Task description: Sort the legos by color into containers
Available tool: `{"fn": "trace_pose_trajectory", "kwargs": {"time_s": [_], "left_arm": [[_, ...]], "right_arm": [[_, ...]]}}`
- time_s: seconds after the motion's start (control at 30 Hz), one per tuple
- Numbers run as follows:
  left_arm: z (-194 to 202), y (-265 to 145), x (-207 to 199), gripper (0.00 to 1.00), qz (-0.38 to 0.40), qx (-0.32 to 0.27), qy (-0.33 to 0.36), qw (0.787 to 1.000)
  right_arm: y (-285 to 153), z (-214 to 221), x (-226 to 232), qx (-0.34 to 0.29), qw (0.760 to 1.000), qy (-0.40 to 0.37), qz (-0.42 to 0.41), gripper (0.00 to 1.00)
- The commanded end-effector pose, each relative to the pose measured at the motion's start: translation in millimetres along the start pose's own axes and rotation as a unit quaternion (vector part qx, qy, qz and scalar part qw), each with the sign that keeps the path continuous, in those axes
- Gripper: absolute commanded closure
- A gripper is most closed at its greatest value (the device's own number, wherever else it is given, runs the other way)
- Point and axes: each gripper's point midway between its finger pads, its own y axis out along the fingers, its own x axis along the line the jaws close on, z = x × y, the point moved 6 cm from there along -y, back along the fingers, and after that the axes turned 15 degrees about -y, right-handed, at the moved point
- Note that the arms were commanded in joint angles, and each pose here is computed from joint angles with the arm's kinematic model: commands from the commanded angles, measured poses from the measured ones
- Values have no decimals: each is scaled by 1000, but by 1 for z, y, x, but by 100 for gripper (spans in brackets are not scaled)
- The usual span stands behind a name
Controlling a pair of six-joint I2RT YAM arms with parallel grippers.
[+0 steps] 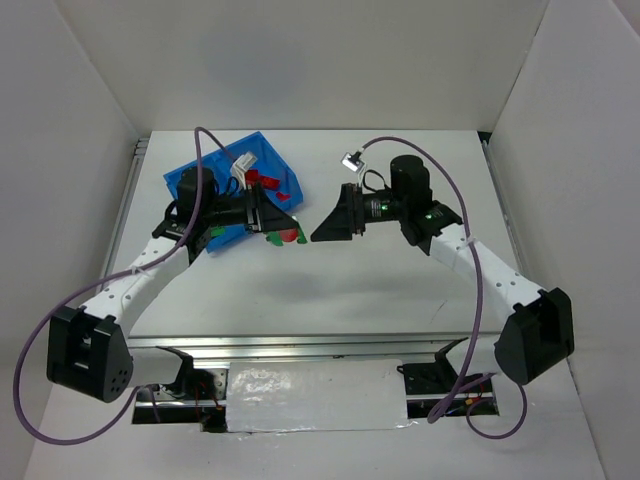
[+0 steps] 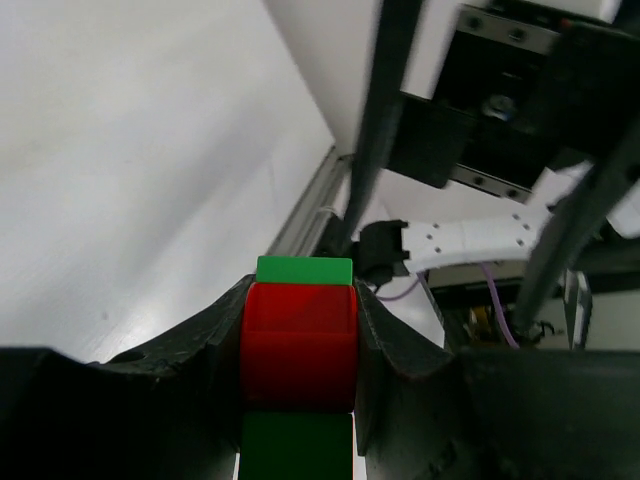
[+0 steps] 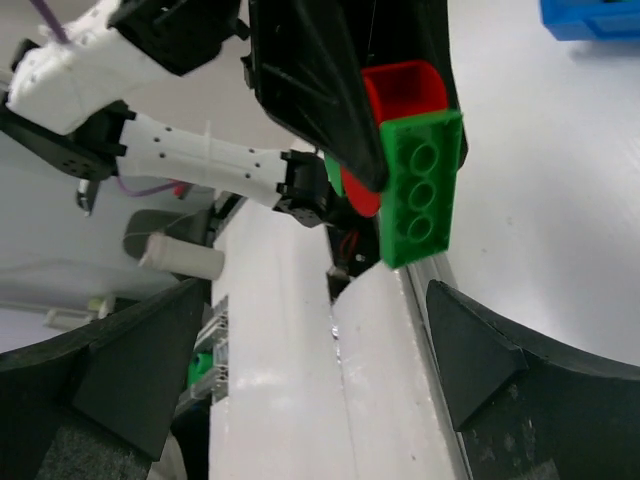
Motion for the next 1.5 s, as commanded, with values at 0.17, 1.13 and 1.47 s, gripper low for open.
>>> {"fn": "trace_pose_trajectory", "kwargs": {"time_s": [0.17, 1.13, 1.47], "left_arm": [[15, -19, -64, 100, 167, 50, 135, 975], [27, -39, -67, 100, 139, 54, 150, 977], [21, -45, -63, 100, 119, 28, 143, 982]], "right_arm": [[28, -19, 10, -24, 999, 6, -37, 10], [0, -22, 6, -59, 992, -76, -86, 100], [4, -25, -15, -76, 995, -54, -49, 100]]}}
